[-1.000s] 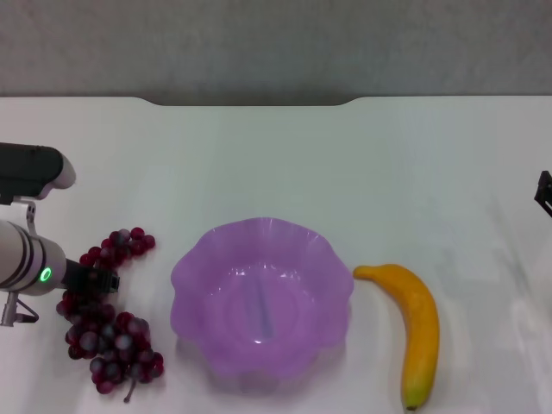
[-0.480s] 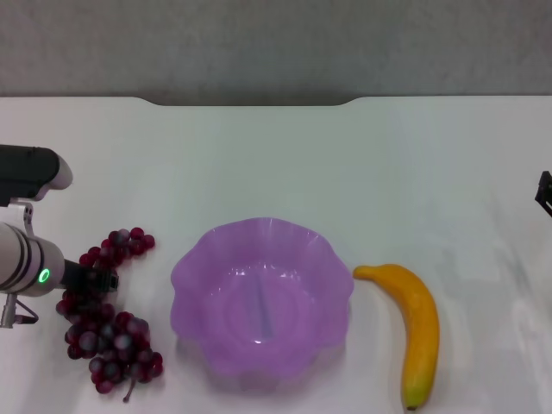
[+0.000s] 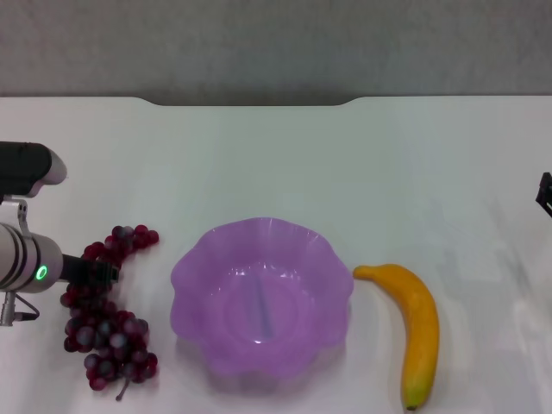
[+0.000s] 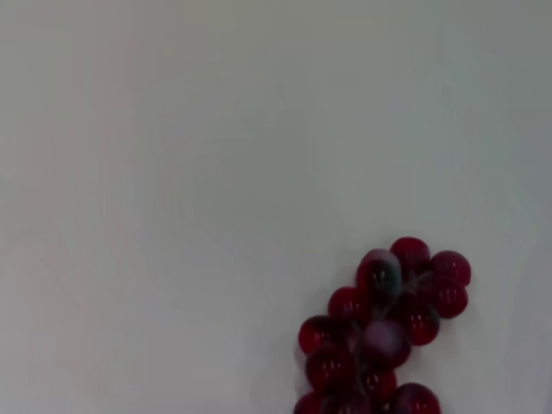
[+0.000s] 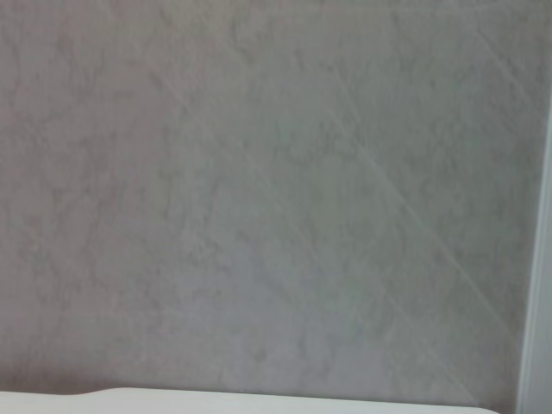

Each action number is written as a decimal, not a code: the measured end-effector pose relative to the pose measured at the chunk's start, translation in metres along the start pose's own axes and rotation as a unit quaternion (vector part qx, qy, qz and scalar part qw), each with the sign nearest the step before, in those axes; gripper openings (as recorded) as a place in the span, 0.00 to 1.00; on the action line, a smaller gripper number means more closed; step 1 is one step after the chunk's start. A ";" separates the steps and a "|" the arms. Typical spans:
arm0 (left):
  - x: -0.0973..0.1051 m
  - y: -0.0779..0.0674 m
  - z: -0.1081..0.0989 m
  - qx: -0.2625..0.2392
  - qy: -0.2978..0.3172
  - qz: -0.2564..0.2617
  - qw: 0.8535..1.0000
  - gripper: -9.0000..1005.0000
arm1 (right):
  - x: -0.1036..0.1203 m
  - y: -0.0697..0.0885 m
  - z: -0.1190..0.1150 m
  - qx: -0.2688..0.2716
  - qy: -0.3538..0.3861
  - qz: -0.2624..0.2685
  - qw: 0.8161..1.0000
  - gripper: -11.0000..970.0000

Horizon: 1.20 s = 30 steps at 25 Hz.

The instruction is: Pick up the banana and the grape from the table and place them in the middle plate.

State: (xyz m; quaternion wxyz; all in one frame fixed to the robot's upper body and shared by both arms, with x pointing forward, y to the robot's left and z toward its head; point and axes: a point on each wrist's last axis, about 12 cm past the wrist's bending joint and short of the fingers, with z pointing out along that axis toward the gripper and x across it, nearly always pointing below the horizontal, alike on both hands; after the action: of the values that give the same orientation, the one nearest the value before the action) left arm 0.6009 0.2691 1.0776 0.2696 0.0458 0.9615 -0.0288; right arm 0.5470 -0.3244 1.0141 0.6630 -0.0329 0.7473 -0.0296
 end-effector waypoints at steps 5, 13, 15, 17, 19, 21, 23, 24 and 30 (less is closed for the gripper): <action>0.001 0.001 0.000 0.000 0.000 0.000 1.000 0.43 | 0.000 0.001 0.000 -0.001 0.000 0.000 1.000 0.92; 0.001 0.001 0.000 -0.001 0.000 0.000 1.000 0.35 | 0.000 0.001 0.000 -0.001 0.000 0.000 1.000 0.92; 0.001 0.001 0.000 -0.002 0.000 0.001 1.000 0.34 | 0.000 0.001 0.000 -0.001 0.000 0.001 1.000 0.92; 0.001 0.001 0.000 -0.002 0.000 0.001 1.000 0.34 | 0.000 0.001 0.000 -0.001 0.000 0.001 1.000 0.92; 0.001 0.001 0.000 -0.002 0.000 0.002 1.000 0.33 | 0.000 0.001 0.000 -0.001 0.000 0.001 1.000 0.92; 0.001 0.001 0.000 -0.002 0.000 0.002 1.000 0.33 | 0.000 0.001 0.000 -0.001 0.000 0.001 1.000 0.92; 0.001 0.001 0.000 -0.001 0.000 0.003 1.000 0.32 | 0.000 0.001 0.000 -0.001 0.000 0.001 1.000 0.92; 0.001 0.000 0.000 -0.001 0.000 0.003 1.000 0.32 | 0.000 0.001 0.000 -0.001 0.000 0.001 1.000 0.92; 0.001 0.000 0.000 0.001 -0.012 0.004 1.000 0.32 | 0.000 0.001 0.000 -0.002 0.000 0.000 1.000 0.92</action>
State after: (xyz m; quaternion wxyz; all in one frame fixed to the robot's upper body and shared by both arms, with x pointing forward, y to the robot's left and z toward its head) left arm 0.5996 0.2694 1.0773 0.2808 0.0497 0.9580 -0.0289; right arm 0.5471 -0.3235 1.0142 0.6632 -0.0337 0.7471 -0.0282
